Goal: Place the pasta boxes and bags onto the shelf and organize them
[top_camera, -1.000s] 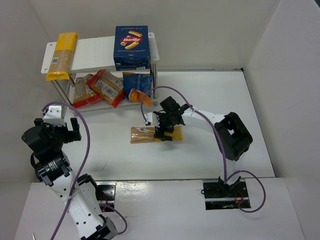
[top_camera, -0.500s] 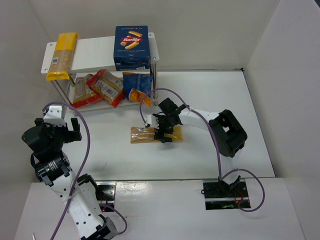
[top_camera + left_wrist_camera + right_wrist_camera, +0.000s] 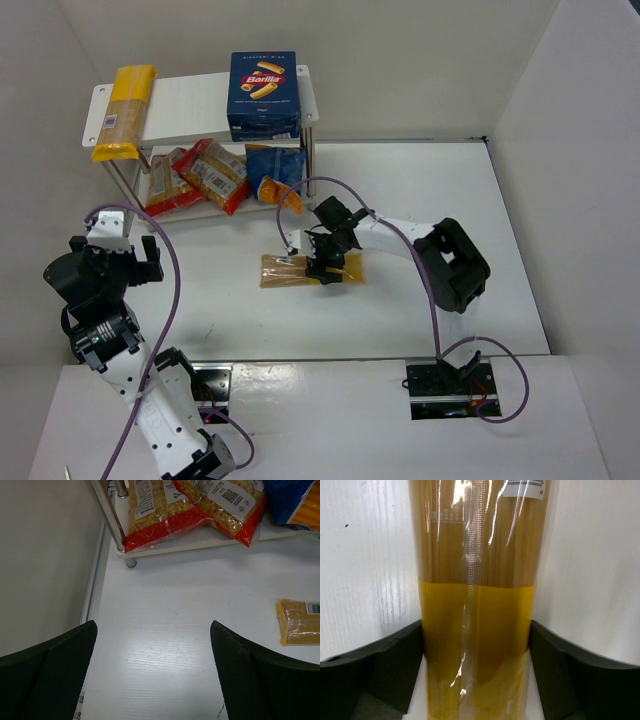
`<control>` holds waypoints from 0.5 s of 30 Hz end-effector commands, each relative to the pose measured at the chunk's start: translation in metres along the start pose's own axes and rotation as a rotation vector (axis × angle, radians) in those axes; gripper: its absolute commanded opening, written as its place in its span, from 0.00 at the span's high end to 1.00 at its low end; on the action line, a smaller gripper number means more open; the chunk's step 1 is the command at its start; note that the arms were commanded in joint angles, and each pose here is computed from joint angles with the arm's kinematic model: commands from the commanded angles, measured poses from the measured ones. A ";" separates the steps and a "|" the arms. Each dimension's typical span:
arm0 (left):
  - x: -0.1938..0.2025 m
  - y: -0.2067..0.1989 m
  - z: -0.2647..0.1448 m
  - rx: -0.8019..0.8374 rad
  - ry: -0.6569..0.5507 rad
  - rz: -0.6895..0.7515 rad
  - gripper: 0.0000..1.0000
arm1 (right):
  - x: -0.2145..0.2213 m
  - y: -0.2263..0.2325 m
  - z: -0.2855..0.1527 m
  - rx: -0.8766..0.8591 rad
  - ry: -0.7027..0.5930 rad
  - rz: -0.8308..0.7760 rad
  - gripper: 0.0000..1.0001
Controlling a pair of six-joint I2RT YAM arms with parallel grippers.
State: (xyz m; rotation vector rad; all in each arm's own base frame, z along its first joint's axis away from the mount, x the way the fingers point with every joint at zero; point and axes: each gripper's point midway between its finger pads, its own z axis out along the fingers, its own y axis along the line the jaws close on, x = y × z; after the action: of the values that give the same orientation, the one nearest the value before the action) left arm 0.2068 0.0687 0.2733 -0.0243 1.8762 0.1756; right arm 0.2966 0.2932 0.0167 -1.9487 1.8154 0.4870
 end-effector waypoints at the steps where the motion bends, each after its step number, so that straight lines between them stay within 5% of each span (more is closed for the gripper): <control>1: -0.007 0.001 0.001 0.011 -0.033 0.040 0.01 | 0.003 0.015 0.016 -0.088 0.036 0.013 0.30; 2: -0.005 0.000 0.001 0.014 -0.025 0.036 0.01 | -0.002 0.013 0.019 -0.085 0.041 0.020 0.50; 3: -0.006 -0.002 0.001 0.022 -0.028 0.036 0.01 | 0.000 0.019 0.023 -0.109 0.058 0.032 0.99; 8: -0.006 -0.003 0.001 0.033 -0.031 0.047 0.01 | 0.009 0.040 0.030 -0.261 0.121 0.112 1.00; 15: -0.004 -0.009 0.001 0.069 -0.027 0.058 0.01 | -0.035 0.053 -0.002 -0.326 -0.030 0.093 1.00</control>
State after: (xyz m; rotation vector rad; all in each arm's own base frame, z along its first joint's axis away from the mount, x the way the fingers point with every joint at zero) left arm 0.2079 0.0637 0.2735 0.0243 1.8731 0.1613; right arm 0.2933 0.3235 0.0253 -1.9997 1.8450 0.6488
